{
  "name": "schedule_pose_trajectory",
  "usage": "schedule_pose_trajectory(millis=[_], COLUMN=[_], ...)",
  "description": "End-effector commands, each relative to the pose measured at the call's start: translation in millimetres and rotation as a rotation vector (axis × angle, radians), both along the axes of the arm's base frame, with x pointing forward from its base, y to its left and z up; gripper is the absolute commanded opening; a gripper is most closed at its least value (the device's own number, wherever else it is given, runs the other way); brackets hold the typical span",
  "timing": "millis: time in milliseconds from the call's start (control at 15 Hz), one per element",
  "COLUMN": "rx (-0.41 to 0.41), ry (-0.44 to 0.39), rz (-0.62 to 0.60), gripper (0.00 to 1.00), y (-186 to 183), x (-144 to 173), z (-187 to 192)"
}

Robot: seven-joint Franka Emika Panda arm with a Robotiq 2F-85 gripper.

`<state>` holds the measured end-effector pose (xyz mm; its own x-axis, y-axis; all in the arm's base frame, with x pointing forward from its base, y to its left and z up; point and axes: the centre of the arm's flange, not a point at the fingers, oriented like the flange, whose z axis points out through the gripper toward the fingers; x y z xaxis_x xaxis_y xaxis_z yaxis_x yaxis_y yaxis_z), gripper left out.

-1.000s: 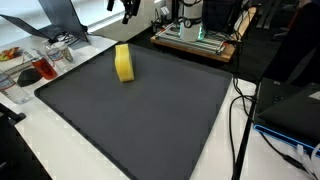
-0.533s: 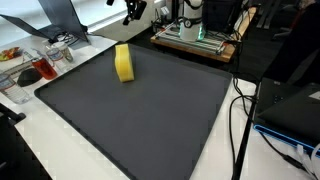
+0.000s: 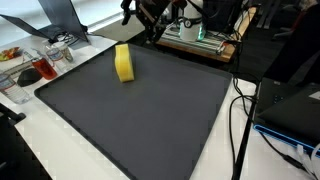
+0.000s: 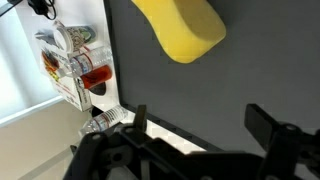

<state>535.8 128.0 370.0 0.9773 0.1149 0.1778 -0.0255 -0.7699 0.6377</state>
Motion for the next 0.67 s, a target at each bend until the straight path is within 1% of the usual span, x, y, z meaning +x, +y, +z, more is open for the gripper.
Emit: schedule_pose_trajectory(millis=[0, 200, 333, 400, 600], rx=[0.018, 0.057, 0.111, 0.155, 0.281], ry=[0.117, 0.221, 0.288, 0.32, 0.409], rz=[0.004, 0.015, 0.005, 0.003, -0.066], gripper=[1.0, 1.0, 1.0, 1.0, 1.0], y=[9, -14, -45, -61, -118], x=[47, 83, 110, 122, 154], z=[-15, -22, -24, -24, -24])
